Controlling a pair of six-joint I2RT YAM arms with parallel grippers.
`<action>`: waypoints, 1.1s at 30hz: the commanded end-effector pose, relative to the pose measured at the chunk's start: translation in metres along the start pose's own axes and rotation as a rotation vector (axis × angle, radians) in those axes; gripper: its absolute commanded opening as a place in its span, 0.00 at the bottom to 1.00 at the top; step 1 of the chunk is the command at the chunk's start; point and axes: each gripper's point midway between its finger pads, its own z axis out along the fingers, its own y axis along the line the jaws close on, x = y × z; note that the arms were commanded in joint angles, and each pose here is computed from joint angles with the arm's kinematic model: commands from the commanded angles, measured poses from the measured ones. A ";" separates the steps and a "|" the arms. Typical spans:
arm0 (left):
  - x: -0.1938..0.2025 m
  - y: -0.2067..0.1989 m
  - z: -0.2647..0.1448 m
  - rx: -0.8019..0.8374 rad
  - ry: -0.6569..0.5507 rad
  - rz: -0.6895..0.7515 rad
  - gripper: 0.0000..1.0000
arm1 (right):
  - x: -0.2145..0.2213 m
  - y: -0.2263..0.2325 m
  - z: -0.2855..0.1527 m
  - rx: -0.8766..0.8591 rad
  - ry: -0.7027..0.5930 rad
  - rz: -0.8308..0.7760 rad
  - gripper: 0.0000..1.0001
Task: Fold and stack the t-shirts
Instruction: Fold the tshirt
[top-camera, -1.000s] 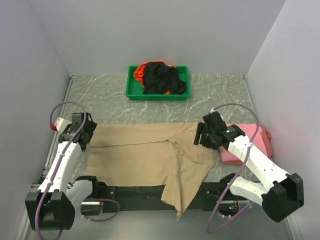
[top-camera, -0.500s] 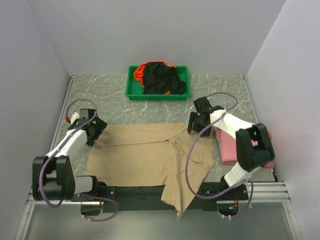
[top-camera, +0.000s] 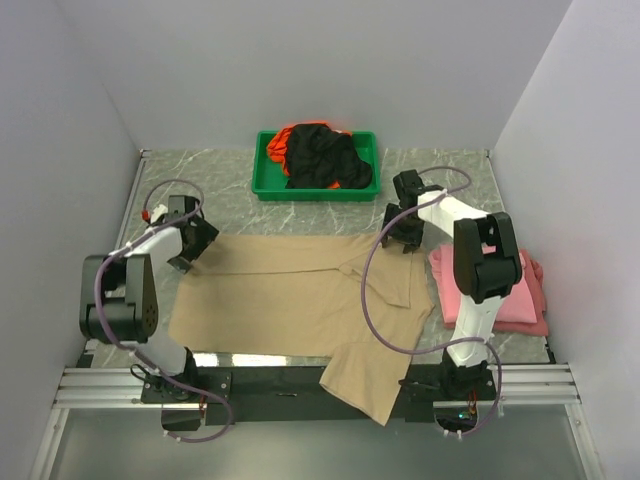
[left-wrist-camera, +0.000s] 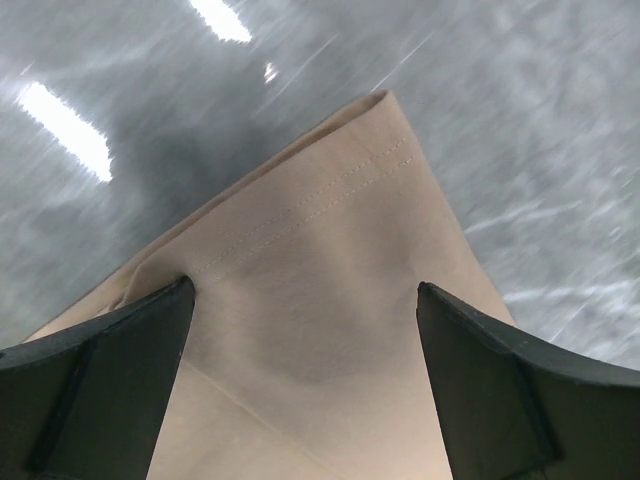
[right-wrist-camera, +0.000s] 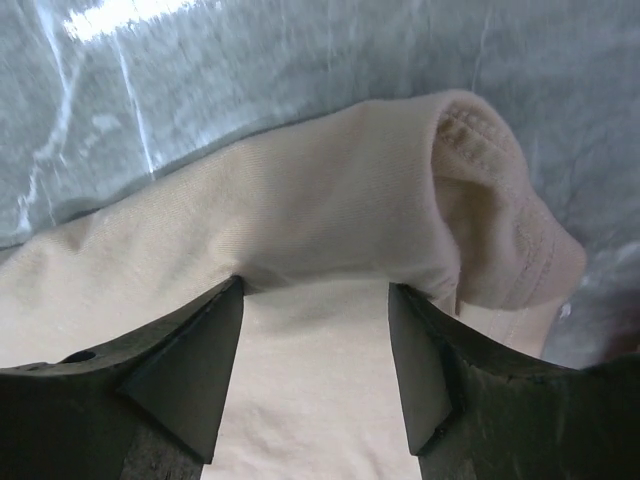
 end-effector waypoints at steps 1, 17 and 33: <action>-0.009 -0.007 0.019 -0.031 -0.008 0.019 0.99 | -0.018 -0.006 0.010 0.009 -0.007 -0.062 0.67; -0.050 -0.050 -0.021 0.100 -0.083 0.012 0.99 | -0.087 0.008 -0.055 -0.006 -0.257 -0.176 0.66; 0.001 0.027 -0.108 0.220 -0.098 -0.139 0.99 | 0.098 0.118 -0.082 -0.319 -0.176 -0.316 0.61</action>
